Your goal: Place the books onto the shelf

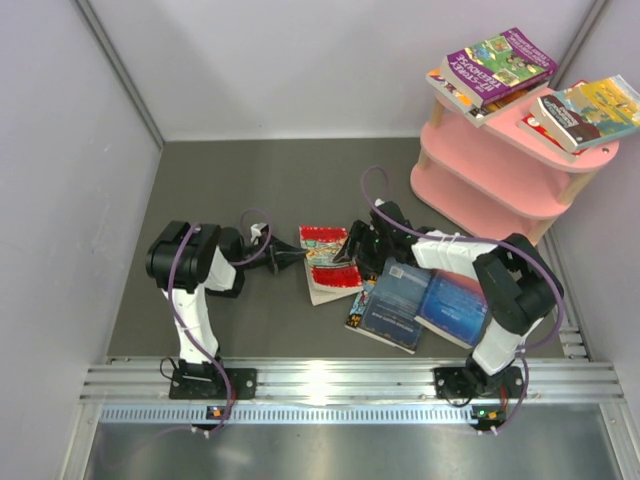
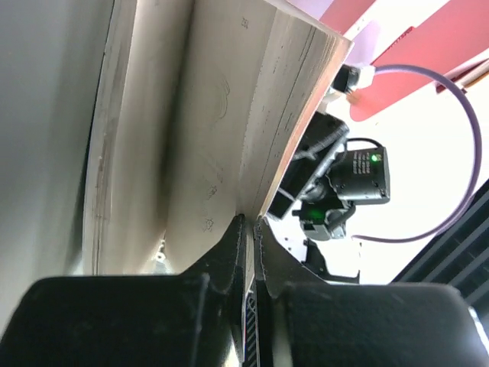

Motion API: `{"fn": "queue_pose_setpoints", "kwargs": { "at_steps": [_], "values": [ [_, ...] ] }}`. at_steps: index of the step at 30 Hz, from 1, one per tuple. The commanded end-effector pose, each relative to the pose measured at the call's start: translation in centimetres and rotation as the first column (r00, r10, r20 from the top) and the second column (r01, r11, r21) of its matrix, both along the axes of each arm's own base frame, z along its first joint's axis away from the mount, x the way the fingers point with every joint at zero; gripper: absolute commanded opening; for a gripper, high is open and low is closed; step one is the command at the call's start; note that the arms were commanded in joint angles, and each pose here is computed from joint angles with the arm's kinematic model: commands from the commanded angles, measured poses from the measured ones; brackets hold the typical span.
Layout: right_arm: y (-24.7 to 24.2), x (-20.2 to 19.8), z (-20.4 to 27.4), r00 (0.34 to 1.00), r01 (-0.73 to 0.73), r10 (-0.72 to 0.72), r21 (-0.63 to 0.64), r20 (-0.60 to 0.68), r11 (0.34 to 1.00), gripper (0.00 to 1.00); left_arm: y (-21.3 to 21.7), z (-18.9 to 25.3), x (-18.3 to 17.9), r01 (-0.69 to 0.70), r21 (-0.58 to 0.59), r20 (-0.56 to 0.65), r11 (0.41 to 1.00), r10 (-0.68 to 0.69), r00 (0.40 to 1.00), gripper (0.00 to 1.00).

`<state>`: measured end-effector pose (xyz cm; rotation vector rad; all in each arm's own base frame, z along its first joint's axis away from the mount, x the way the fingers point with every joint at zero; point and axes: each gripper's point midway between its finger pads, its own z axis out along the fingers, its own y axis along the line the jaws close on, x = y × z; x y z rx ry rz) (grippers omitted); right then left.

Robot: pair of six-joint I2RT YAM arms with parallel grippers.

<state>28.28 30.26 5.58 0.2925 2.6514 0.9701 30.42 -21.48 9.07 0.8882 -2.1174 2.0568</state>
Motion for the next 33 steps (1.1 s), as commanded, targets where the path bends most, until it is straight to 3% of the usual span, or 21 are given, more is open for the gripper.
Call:
{"fn": "queue_pose_setpoints", "kwargs": {
  "at_steps": [1,2,3,4,8,10,11,12,13,14,15,18,19,20,23,28,33],
  "values": [
    [1.3,0.9,1.2,0.999,0.0,-0.004,0.078,0.054,0.997,0.62,0.0,4.7,-1.3,0.067,-0.067,0.28,0.996,-0.046,0.959,0.0],
    [1.7,0.8,1.6,0.998,-0.014,0.008,0.106,0.055,0.994,0.56,-0.1,4.4,-1.5,0.073,-0.057,0.279,0.996,-0.055,0.959,0.0],
    [2.1,0.9,2.0,0.998,-0.022,0.014,0.13,0.065,0.991,0.36,-0.2,4.2,-1.6,0.082,-0.05,0.276,0.995,-0.065,0.959,0.0],
    [2.5,0.9,2.3,0.998,-0.028,0.018,0.157,0.067,0.987,0.29,-0.3,4.2,-1.7,0.088,-0.043,0.283,0.995,-0.072,0.957,0.0],
    [5.5,0.5,5.7,0.984,-0.145,0.101,0.338,0.145,0.93,0.16,-1.4,2.5,-2.2,0.135,0.032,0.291,0.99,-0.138,0.947,0.0],
    [7.0,-0.5,7.1,0.974,-0.211,0.157,0.393,0.165,0.895,0.1,-1.9,1.2,-2.3,0.159,0.071,0.224,0.985,-0.172,0.959,0.0],
    [7.4,-0.6,7.6,0.969,-0.231,0.17,0.404,0.18,0.885,0.06,-1.9,0.4,-2.4,0.167,0.118,0.277,0.979,-0.194,0.941,0.0],
    [8.0,-0.8,8.5,0.96,-0.26,0.189,0.414,0.206,0.872,0.0,-2.0,-1.1,-2.4,0.184,0.156,0.162,0.971,-0.209,0.964,0.0],
    [8.6,-1.4,8.9,0.952,-0.292,0.219,0.421,0.214,0.859,0.0,-2.2,-1.4,-2.5,0.198,0.2,0.158,0.96,-0.231,0.96,0.0],
    [8.9,-1.5,9.5,0.946,-0.309,0.23,0.427,0.227,0.85,0.0,-2.1,-2.6,-2.6,0.214,0.291,0.249,0.932,-0.29,0.924,0.0],
    [9.1,-1.7,9.7,0.942,-0.322,0.241,0.427,0.234,0.845,0.0,-2.0,-3.2,-3.1,0.271,0.337,0.128,0.902,-0.329,0.936,0.0],
    [8.9,-1.8,9.8,0.941,-0.326,0.257,0.384,0.22,0.864,0.0,-2.0,-4.0,-2.4,0.283,0.445,0.167,0.85,-0.389,0.906,0.03],
    [8.6,-1.7,10.5,0.939,-0.326,0.255,0.364,0.23,0.872,0.0,-1.8,-3.8,-2.3,0.276,0.446,0.165,0.852,-0.381,0.91,0.08],
    [8.3,-1.2,10.8,0.939,-0.317,0.245,0.336,0.241,0.887,0.0,-1.9,-3.3,-2.0,0.262,0.447,0.17,0.855,-0.369,0.914,0.22],
    [8.0,0.0,15.8,0.896,-0.363,0.264,0.247,0.357,0.899,0.0,-1.4,-1.2,-0.8,0.187,0.52,0.224,0.834,-0.344,0.912,0.48],
    [6.3,0.8,21.9,0.833,-0.363,0.253,0.14,0.493,0.921,0.0,-0.8,2.3,1.0,0.115,0.594,0.283,0.796,-0.341,0.897,0.58],
    [4.0,1.1,27.1,0.79,-0.307,0.224,0.052,0.57,0.95,0.0,1.9,4.2,2.3,-0.041,0.718,0.332,0.695,-0.29,0.897,0.64]
  ]
}}
